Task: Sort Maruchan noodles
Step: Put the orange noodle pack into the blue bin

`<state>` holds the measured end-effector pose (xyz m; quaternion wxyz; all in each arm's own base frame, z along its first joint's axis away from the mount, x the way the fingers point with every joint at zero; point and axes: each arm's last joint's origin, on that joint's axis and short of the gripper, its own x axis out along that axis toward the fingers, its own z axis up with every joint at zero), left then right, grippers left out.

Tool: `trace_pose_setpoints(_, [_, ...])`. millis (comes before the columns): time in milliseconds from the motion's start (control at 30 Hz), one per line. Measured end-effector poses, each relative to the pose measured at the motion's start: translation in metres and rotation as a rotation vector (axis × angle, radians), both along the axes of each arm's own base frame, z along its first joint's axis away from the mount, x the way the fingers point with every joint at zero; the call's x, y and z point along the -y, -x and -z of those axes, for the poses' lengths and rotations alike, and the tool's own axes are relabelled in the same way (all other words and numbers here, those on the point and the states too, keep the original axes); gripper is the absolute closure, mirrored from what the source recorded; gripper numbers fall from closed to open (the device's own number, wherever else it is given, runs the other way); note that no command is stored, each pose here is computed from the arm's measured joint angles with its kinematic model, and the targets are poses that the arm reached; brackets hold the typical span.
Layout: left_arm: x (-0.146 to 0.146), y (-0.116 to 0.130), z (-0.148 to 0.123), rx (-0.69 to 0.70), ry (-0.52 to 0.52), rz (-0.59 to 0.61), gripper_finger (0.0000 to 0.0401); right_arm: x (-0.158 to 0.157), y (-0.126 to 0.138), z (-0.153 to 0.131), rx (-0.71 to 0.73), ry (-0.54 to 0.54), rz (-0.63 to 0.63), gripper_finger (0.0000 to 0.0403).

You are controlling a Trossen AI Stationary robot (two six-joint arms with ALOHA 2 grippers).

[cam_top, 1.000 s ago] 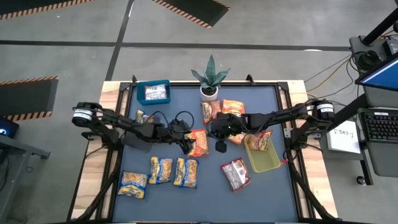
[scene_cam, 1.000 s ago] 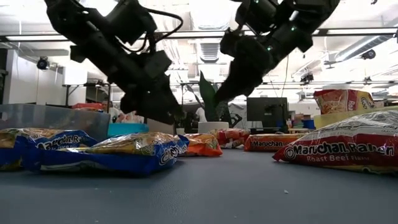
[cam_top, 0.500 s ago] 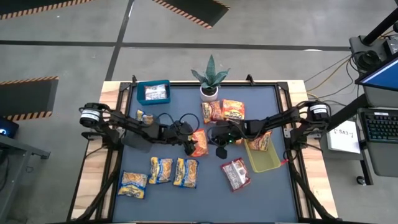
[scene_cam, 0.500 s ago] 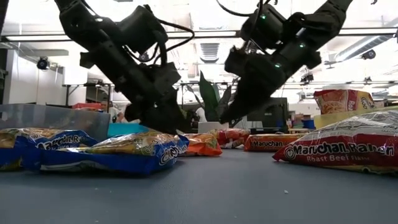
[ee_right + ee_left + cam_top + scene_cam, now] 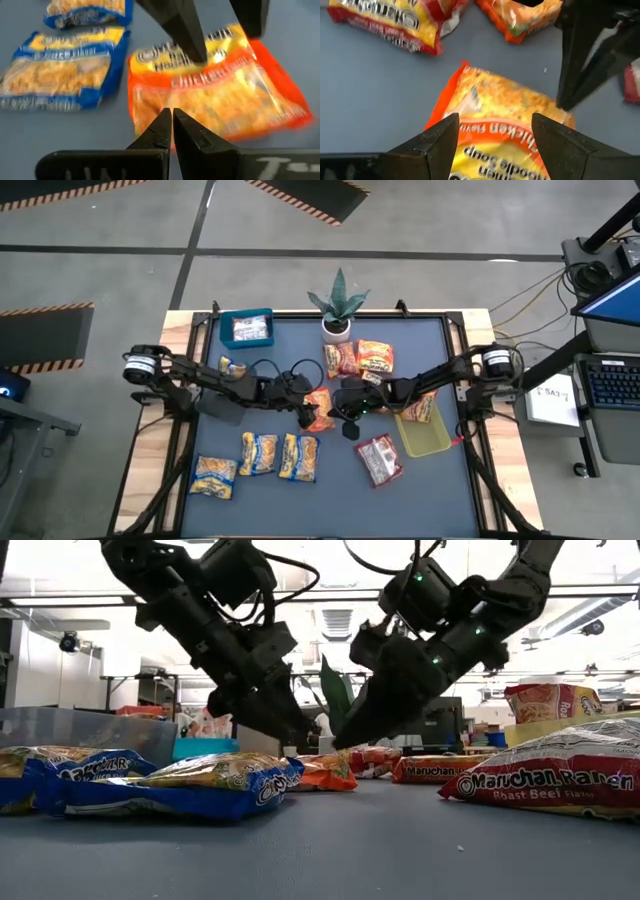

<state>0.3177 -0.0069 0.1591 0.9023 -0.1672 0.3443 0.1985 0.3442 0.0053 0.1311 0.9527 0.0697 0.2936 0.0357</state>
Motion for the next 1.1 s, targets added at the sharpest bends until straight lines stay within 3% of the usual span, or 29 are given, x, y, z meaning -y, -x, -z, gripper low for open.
trace_pose_setpoints(267, [0.0, 0.006, -0.004, -0.022, 0.018, -0.019, 0.0169, 0.001, -0.01, 0.019, -0.035, 0.012, 0.009, 0.0394])
trace_pose_setpoints(667, [0.007, 0.024, -0.017, -0.076, 0.114, -0.087, 0.0168, 0.002, -0.002, 0.031, -0.159, 0.033, 0.034, 0.0394])
trace_pose_setpoints(967, [0.003, 0.026, -0.021, -0.014, 0.175, -0.262, 0.0167, 0.003, -0.001, 0.034, -0.168, 0.041, 0.032, 0.0394])
trace_pose_setpoints(1100, [0.0, 0.028, -0.02, -0.019, 0.219, -0.333, 0.0149, 0.003, -0.001, 0.034, -0.167, 0.043, 0.034, 0.0394])
